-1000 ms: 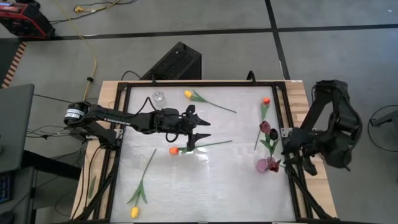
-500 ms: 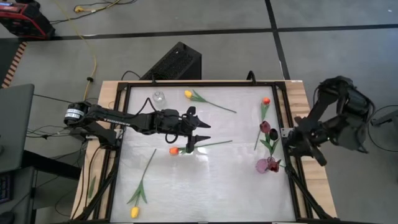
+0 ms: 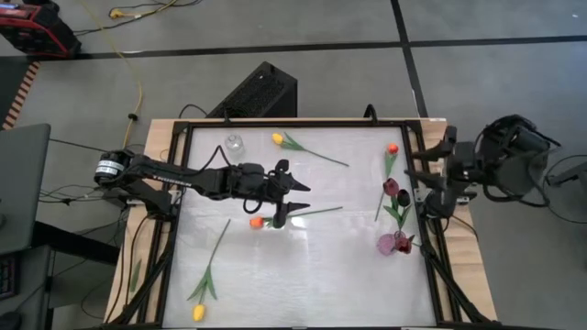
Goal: Sort flowers into vase by color
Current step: Put the top orange flower into the transparent vase
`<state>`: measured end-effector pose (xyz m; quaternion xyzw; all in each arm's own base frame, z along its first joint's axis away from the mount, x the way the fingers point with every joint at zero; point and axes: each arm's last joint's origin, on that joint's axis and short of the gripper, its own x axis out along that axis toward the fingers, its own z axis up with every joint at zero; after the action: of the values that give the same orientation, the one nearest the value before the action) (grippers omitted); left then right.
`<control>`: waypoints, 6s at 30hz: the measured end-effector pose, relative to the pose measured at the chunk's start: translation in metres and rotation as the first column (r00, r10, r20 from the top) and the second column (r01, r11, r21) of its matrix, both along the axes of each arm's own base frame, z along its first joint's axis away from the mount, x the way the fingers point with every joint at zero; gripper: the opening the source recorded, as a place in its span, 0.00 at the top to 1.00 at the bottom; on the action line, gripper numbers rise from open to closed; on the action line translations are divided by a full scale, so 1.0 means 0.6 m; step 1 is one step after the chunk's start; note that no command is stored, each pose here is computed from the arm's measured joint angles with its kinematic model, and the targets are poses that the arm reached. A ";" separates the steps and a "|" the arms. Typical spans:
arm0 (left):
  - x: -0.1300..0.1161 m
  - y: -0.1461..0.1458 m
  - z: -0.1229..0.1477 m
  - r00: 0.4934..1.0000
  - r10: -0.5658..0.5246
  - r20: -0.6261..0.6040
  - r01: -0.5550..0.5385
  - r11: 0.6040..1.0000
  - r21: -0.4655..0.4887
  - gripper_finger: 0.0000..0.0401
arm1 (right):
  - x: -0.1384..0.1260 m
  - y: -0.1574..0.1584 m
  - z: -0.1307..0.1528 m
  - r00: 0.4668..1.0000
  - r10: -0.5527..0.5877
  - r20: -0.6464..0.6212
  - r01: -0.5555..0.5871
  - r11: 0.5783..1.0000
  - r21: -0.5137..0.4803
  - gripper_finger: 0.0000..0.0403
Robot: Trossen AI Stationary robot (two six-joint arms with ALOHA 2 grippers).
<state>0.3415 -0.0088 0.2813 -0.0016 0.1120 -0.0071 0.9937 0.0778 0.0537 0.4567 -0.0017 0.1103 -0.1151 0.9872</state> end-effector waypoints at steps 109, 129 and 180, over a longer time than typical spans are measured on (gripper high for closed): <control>-0.008 -0.027 -0.022 0.990 0.005 -0.144 -0.002 1.000 0.022 0.49 | 0.172 -0.165 -0.153 0.721 -0.422 -0.549 0.582 0.799 0.150 0.93; -0.077 -0.062 -0.165 0.923 -0.076 -0.378 0.122 0.988 0.099 0.49 | 0.107 -0.305 -0.398 0.328 -0.381 -0.865 0.923 0.325 0.207 0.54; -0.145 -0.008 -0.200 0.959 -0.159 0.236 0.161 0.987 0.010 0.49 | 0.221 -0.234 -0.326 0.697 -0.489 0.525 0.229 0.845 0.483 0.94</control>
<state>0.2547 -0.0138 0.1614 0.0037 -0.0071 -0.0881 0.9961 0.2103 -0.0865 0.2612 0.2507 -0.2083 -0.2795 0.9031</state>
